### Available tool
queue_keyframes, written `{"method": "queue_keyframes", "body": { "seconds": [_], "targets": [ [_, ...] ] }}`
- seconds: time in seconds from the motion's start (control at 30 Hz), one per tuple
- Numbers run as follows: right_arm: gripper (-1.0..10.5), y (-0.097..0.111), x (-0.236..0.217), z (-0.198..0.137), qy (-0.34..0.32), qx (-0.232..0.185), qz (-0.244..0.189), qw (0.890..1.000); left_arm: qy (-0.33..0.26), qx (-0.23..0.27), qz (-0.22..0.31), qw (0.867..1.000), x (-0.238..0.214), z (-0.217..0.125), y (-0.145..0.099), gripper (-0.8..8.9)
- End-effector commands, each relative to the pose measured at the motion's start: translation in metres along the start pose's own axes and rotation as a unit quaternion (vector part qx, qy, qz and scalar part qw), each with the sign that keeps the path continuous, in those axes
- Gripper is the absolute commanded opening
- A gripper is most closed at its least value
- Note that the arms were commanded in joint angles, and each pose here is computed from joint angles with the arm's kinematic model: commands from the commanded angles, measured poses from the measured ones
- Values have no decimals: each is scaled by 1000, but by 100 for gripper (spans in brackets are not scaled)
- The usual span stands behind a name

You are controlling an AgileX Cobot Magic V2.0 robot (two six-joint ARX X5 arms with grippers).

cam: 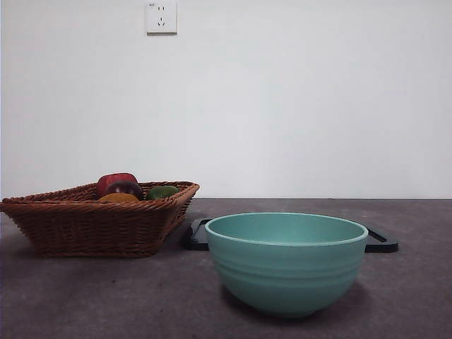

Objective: Pick up the wifruite, put it on the bowl, pick up the plate, put it on desk

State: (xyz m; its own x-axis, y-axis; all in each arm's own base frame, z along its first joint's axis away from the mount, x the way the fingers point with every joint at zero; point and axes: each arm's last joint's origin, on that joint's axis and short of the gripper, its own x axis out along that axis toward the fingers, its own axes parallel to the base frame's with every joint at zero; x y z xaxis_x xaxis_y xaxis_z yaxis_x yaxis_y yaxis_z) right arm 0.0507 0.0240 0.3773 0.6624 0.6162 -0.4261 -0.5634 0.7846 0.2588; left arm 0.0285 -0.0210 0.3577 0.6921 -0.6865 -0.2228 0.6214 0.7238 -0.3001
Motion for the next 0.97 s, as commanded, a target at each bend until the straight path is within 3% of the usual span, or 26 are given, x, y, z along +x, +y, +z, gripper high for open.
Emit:
{"method": "queue_keyframes", "body": {
  "seconds": [0.03, 0.2, 0.5, 0.7, 0.97],
  "targets": [
    [579, 2, -3, 4, -10, -9, 1, 1000, -19, 26, -5, 999, -4, 7, -4, 627],
    [580, 2, -3, 4, -12, -11, 2, 1000, -12, 8, -4, 1000, -2, 7, -3, 623],
    [580, 2, -3, 6, -20, -15, 2, 1000, 71, -50, 9, 996, 25, 9, 17, 623],
    [580, 2, -3, 6, -20, -15, 2, 1000, 137, -98, 19, 986, 59, 14, 41, 621],
    [580, 2, -3, 6, -20, -15, 2, 1000, 224, -160, 36, 961, 109, 16, 77, 620]
  ]
}}
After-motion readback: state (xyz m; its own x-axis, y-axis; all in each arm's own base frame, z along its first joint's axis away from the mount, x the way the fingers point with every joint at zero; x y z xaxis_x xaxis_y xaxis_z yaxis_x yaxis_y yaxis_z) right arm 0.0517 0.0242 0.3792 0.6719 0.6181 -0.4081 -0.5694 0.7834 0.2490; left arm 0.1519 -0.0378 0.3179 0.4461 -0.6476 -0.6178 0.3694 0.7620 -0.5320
